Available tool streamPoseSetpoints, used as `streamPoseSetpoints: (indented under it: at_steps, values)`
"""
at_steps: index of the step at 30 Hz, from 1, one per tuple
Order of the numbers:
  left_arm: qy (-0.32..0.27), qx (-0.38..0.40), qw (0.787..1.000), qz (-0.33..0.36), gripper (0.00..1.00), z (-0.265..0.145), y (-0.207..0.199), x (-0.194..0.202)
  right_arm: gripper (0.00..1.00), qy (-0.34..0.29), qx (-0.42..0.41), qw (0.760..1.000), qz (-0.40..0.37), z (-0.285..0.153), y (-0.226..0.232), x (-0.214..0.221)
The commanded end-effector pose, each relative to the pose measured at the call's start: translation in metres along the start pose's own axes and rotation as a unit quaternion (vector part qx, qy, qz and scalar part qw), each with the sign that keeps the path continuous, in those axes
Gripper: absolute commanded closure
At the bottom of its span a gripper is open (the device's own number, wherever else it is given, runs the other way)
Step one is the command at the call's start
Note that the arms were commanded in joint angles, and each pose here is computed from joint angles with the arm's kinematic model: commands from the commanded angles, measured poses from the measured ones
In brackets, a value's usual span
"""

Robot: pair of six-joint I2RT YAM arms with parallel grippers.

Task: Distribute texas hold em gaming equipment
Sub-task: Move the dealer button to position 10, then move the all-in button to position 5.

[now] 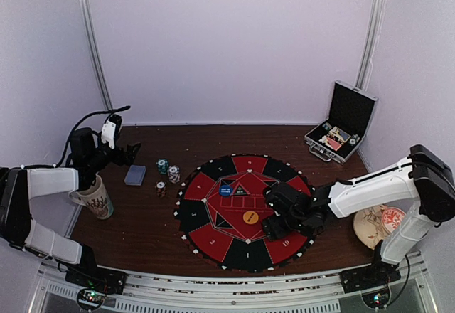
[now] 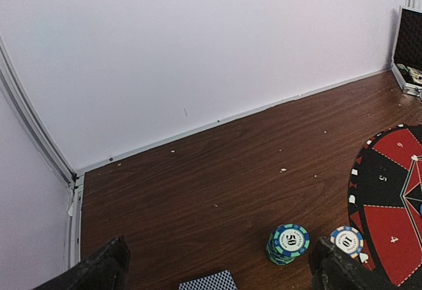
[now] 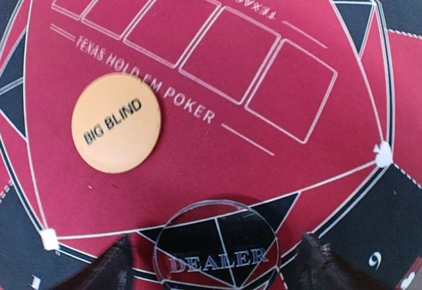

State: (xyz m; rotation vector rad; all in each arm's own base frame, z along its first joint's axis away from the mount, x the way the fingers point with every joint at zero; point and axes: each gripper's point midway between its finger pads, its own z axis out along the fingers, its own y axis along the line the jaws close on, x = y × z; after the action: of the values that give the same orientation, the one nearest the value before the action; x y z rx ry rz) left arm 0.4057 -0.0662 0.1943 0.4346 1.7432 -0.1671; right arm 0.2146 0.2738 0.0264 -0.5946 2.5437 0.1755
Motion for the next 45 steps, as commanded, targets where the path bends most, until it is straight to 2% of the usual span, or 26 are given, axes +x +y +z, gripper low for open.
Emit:
streamPoseSetpoints:
  at_steps: [1, 6, 11, 14, 21, 31, 45]
  values:
    - [-0.022, -0.004, 1.0, 0.012, 0.02, 0.001, 0.001, -0.013, 0.07, -0.042, -0.005, 0.999, -0.005, -0.029, 0.006, -0.035]
    - [-0.02, -0.003, 1.0, 0.01, 0.02, 0.002, 0.001, -0.011, 0.03, -0.085, -0.004, 0.996, -0.019, -0.049, 0.019, -0.082]
    - [-0.021, -0.006, 1.0, 0.011, 0.02, 0.001, 0.002, -0.013, 0.03, -0.091, 0.052, 0.994, -0.04, -0.035, 0.026, -0.121]
    - [-0.022, -0.008, 1.0, 0.011, 0.02, 0.0, 0.003, -0.013, 0.06, -0.089, 0.065, 0.993, -0.052, -0.02, 0.034, -0.133]
    - [-0.022, -0.006, 1.0, 0.009, 0.02, -0.001, 0.002, -0.014, 0.23, -0.059, 0.056, 0.995, -0.049, 0.02, 0.038, -0.133]
    - [-0.022, -0.01, 1.0, 0.011, 0.02, -0.001, 0.003, -0.014, 0.31, -0.012, 0.041, 0.999, -0.034, 0.065, 0.014, -0.117]
    - [-0.024, -0.009, 1.0, 0.012, 0.02, -0.002, 0.002, -0.015, 0.44, 0.006, 0.002, 1.0, -0.006, 0.1, 0.015, -0.126]
